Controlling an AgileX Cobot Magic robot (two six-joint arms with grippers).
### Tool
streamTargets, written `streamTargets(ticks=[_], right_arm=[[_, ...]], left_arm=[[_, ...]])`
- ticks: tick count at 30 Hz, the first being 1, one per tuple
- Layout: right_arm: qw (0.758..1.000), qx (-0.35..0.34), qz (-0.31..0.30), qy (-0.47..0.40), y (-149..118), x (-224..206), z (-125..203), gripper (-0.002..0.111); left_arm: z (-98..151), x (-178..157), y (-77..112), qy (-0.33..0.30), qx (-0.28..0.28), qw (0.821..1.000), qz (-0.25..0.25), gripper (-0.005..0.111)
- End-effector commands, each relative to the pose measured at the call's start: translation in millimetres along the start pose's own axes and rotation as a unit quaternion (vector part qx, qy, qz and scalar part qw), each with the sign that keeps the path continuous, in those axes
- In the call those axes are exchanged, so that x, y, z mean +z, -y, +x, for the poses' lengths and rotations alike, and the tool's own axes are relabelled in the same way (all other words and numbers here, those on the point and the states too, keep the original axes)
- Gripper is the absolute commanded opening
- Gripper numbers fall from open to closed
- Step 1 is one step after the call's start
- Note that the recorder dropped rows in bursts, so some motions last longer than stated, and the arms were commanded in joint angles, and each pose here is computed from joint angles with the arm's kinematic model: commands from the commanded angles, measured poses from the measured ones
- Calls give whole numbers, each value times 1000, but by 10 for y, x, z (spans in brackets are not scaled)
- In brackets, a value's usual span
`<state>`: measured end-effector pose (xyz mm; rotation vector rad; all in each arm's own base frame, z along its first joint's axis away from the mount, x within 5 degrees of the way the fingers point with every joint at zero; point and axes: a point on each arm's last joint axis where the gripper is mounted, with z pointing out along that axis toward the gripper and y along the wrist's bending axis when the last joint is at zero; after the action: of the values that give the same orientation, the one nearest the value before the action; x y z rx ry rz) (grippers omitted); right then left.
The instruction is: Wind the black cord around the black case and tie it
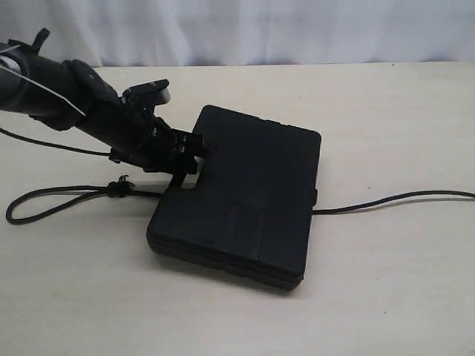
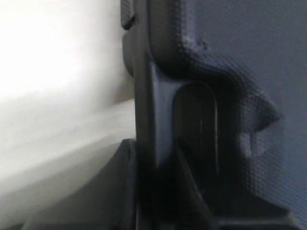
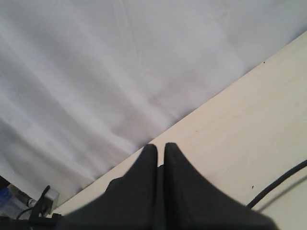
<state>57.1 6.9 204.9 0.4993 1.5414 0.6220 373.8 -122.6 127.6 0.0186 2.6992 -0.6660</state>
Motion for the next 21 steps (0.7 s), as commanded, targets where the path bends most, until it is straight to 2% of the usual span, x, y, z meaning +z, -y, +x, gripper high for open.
streamTargets(ticks=[1, 7, 9, 11, 13, 18, 21], right_arm=[[999, -33, -10, 7, -100, -22, -100, 4], [976, -203, -63, 36, -548, -208, -509, 4], [967, -237, -80, 38, -677, -278, -605, 4], [964, -241, -107, 20, -786, -319, -639, 4], [952, -253, -171, -8, -963, -383, -649, 4], [866, -362, -344, -24, -1256, -472, -555, 4], [845, -312, -433, -33, -1393, -511, -550, 7]], left_arm=[[-166, -371, 261, 39, -11, 998, 43, 0], [-267, -840, 490, 104, -4, 992, 72, 0], [-285, -934, 546, 118, -17, 989, 88, 0], [-290, -978, 580, 122, -29, 987, 101, 0], [-295, -989, 594, 124, -38, 986, 108, 0], [-286, -988, 602, 119, -39, 986, 113, 0], [-284, -988, 603, 118, -39, 986, 113, 0]])
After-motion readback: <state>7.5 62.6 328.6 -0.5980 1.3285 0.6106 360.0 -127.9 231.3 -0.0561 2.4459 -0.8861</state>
